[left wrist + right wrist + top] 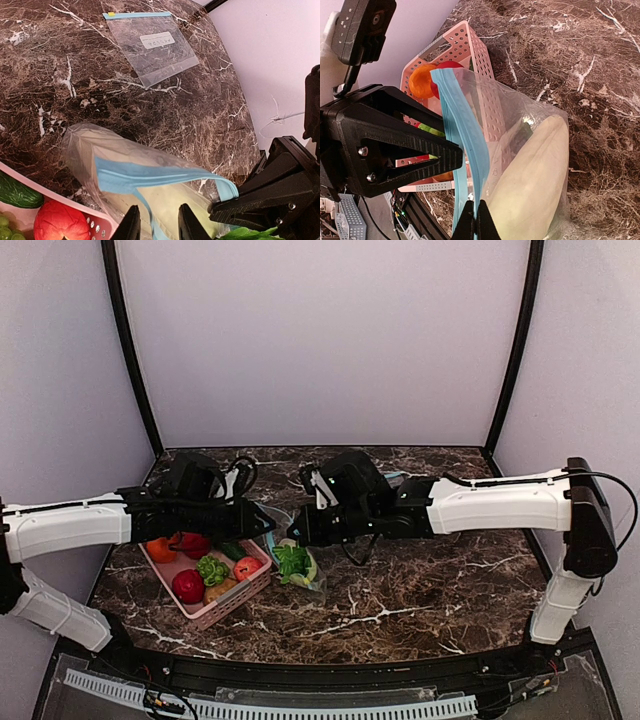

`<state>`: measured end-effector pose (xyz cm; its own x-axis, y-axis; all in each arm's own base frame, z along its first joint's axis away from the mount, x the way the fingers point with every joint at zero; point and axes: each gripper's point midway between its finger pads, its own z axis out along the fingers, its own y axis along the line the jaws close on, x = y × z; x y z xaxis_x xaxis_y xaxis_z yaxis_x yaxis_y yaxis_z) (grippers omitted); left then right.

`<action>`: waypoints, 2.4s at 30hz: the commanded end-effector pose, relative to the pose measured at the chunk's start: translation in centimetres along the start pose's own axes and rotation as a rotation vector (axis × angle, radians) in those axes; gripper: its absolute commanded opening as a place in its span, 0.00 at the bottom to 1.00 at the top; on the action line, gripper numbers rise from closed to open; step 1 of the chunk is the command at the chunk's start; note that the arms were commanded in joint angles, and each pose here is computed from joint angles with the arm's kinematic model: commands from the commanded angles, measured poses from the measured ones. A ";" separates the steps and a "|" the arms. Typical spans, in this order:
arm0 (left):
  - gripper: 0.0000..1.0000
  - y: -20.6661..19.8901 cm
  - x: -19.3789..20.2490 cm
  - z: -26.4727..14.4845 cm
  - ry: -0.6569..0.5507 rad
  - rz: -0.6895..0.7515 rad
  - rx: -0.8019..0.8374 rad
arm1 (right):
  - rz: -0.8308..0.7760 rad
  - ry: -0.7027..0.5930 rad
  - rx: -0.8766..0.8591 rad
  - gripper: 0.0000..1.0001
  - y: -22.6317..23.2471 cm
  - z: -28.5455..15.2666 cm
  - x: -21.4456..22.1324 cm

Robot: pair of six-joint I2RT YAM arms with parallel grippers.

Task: Place the food in the zip-top bag and seal the zipper
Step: Pass from the right arm to the left, then adjust the fake vegetable in the zipper food storage bag.

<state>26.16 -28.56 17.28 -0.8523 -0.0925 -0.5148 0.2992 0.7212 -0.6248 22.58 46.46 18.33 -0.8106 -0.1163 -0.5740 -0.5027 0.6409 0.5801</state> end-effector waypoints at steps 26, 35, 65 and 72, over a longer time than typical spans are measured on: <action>0.01 -2.4 2.1 -0.3 0.092 -0.094 0.177 | -0.099 -0.032 0.226 0.26 -3.8 -3.9 -1.6; 0.01 -3.2 1.6 -0.4 0.086 -0.085 0.199 | -0.251 0.056 0.210 0.62 -1.5 -9.3 -1.5; 0.01 -3.5 2.1 -0.8 0.107 -0.073 0.218 | -0.349 0.349 0.382 0.21 -1.0 -1.8 4.0; 0.01 -3.5 2.0 -0.9 0.103 -0.072 0.217 | -0.318 0.429 0.422 0.20 -3.2 -1.1 6.8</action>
<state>23.06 -30.58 17.45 -0.9232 -0.0610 -0.3794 0.2792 0.5720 -0.7713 19.06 44.12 15.47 -0.7080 -0.5691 -0.4182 -0.6661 0.7349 0.1274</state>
